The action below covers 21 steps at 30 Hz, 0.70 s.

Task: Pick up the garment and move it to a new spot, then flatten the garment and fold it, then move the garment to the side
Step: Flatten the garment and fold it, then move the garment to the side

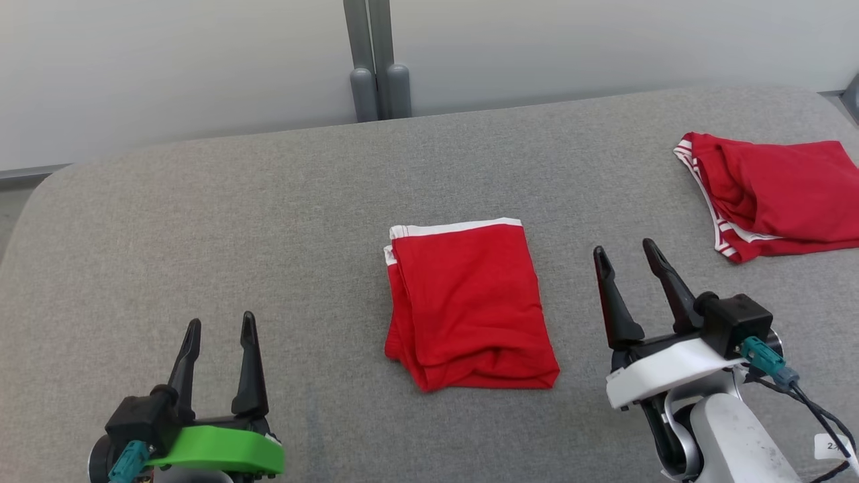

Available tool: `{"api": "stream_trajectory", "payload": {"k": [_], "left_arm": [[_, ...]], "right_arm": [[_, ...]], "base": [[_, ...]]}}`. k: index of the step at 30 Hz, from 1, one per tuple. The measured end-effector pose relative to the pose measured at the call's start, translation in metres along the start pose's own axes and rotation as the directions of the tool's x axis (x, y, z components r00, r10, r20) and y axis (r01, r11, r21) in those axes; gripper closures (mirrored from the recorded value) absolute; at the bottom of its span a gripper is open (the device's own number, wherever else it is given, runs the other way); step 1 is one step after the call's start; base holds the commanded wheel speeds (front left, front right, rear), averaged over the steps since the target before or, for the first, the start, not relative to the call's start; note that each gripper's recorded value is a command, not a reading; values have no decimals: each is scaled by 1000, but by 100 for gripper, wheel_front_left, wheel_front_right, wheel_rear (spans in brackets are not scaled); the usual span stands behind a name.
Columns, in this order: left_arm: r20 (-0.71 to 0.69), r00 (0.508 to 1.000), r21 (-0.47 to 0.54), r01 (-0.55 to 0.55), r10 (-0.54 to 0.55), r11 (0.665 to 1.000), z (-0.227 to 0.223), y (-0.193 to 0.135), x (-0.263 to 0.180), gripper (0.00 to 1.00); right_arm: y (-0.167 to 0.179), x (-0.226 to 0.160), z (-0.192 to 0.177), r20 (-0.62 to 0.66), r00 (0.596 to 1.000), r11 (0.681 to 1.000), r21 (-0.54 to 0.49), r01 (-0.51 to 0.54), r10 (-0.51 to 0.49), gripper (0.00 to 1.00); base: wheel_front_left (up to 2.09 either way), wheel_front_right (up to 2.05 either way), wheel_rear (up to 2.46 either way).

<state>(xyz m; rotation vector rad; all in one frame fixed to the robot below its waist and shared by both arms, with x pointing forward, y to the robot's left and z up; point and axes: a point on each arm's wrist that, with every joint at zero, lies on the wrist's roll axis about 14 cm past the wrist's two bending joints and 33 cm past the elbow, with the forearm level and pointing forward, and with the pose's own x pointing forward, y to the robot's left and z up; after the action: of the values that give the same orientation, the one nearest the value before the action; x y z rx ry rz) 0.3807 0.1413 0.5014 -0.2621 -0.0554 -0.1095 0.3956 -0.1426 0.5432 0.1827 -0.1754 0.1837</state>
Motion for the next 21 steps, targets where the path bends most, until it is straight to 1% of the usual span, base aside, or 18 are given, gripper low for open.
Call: {"api": "stream_trajectory", "payload": {"k": [6,21], "left_arm": [[-11,1000,0,-20,20,1000,-4,5,-5,0],[-23,998,1,-50,50,999,-8,14,-9,0]], "right_arm": [[-4,-4,-1,-1,1000,1000,-14,19,-19,0],[0,-2,-14,-39,999,1000,-25,4,-5,0]], "base": [[0,0,0],[0,0,0]]}}
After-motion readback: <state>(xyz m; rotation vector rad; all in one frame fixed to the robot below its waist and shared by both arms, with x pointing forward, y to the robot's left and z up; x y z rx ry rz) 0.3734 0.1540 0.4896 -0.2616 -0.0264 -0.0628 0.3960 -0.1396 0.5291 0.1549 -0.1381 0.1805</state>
